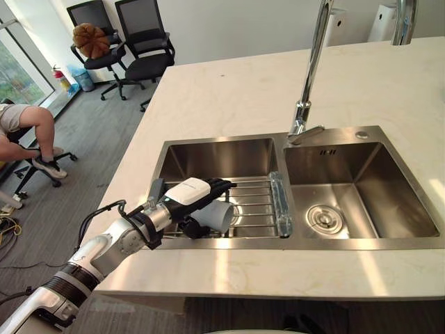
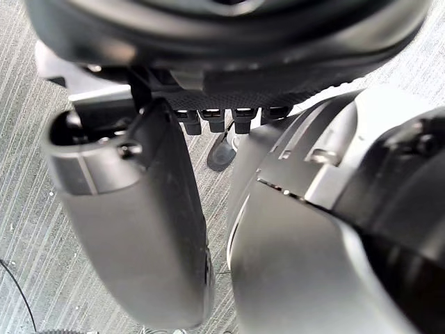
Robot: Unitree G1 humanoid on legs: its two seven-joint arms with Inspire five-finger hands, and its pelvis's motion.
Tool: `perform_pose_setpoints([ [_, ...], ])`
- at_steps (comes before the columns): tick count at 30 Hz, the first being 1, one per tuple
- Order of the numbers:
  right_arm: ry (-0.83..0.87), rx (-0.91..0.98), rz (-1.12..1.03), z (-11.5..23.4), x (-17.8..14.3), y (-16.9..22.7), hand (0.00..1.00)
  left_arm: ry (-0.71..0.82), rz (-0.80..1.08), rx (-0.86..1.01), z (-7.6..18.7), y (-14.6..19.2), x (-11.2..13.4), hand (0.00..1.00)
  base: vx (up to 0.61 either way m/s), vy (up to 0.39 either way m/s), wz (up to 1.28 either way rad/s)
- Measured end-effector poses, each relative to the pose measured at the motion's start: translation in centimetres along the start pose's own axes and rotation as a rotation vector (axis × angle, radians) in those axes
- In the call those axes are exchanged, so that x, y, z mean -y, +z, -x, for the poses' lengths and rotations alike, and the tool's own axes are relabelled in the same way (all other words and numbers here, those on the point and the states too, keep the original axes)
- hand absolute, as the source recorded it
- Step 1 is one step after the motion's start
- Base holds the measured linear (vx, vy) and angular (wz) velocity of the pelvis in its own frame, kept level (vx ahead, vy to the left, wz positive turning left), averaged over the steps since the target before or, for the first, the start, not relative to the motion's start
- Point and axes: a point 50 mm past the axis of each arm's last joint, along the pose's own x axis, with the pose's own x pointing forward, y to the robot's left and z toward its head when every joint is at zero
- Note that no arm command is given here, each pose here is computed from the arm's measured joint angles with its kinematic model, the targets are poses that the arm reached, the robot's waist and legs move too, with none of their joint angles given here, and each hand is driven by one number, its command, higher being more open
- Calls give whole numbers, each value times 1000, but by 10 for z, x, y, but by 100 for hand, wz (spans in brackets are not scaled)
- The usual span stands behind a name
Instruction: Walk over to the sink, pick up the cup, carry it to the dishwasher, place the cup inside the dishwasher, then close the dishwasher door
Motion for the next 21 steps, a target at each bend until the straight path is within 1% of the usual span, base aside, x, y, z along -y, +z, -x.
perform_pose_setpoints([
  [9, 7, 7, -5, 0, -3, 3, 100, -149, 47, -27, -6, -9, -4, 100, -13, -8, -3],
  [13, 5, 13, -2, 0, -3, 5, 100, -195, 59, -69, -7, -15, 1, 100, -20, -11, -4],
  [21, -2, 12, 5, 0, -2, 5, 100, -222, 88, -89, -12, -18, 1, 100, -12, -5, -1],
])
